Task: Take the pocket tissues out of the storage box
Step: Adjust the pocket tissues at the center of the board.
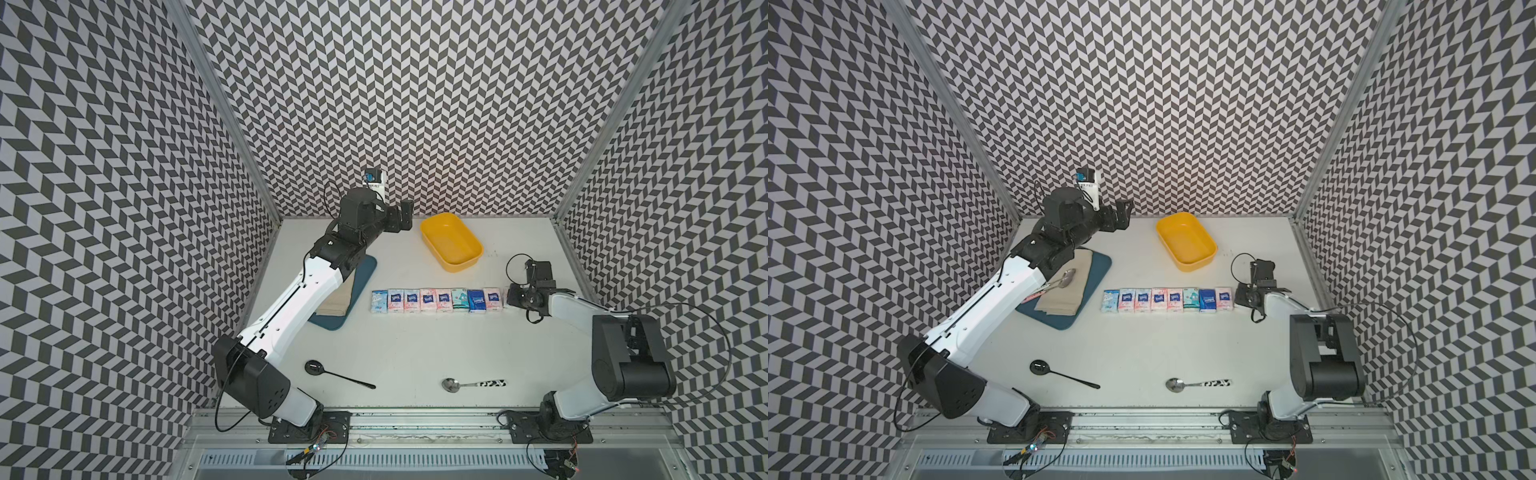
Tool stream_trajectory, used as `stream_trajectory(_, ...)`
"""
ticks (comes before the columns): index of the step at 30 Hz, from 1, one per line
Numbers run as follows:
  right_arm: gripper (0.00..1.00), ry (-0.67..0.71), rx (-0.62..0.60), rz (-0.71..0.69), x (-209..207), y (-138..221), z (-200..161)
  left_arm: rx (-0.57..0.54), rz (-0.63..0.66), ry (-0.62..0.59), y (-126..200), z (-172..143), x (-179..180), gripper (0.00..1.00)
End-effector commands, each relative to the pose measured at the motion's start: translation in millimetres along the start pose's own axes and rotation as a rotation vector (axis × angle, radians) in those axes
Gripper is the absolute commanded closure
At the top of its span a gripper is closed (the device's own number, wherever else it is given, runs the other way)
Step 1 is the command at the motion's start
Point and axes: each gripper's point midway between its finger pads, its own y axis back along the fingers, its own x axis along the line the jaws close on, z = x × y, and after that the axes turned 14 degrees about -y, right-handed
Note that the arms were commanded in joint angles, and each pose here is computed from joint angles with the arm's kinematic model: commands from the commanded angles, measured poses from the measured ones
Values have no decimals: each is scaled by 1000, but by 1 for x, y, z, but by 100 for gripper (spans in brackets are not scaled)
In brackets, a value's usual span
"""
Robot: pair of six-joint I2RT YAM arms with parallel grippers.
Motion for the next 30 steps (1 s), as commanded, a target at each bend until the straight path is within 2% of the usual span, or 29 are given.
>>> stream_trajectory(1,65,60,43,2,6,-3,-13,-30,3,-13,7,17,-3,1)
stream_trajectory(6,63,68,41,15,11,-2,-13,-28,5,-16,6,16,-3,1)
stream_trajectory(9,54,59,22,12,14,1,-7,-27,6,-17,6,16,-3,1)
stream_trajectory(13,47,40,-38,7,19,13,13,-30,10,-19,8,18,-2,1)
stream_trajectory(20,42,33,-155,62,45,49,60,-19,33,-34,10,14,2,1)
stream_trajectory(25,40,57,-205,105,74,67,78,1,50,-44,8,7,5,1)
stream_trajectory(30,39,19,-195,252,125,60,84,15,56,-40,6,1,6,1)
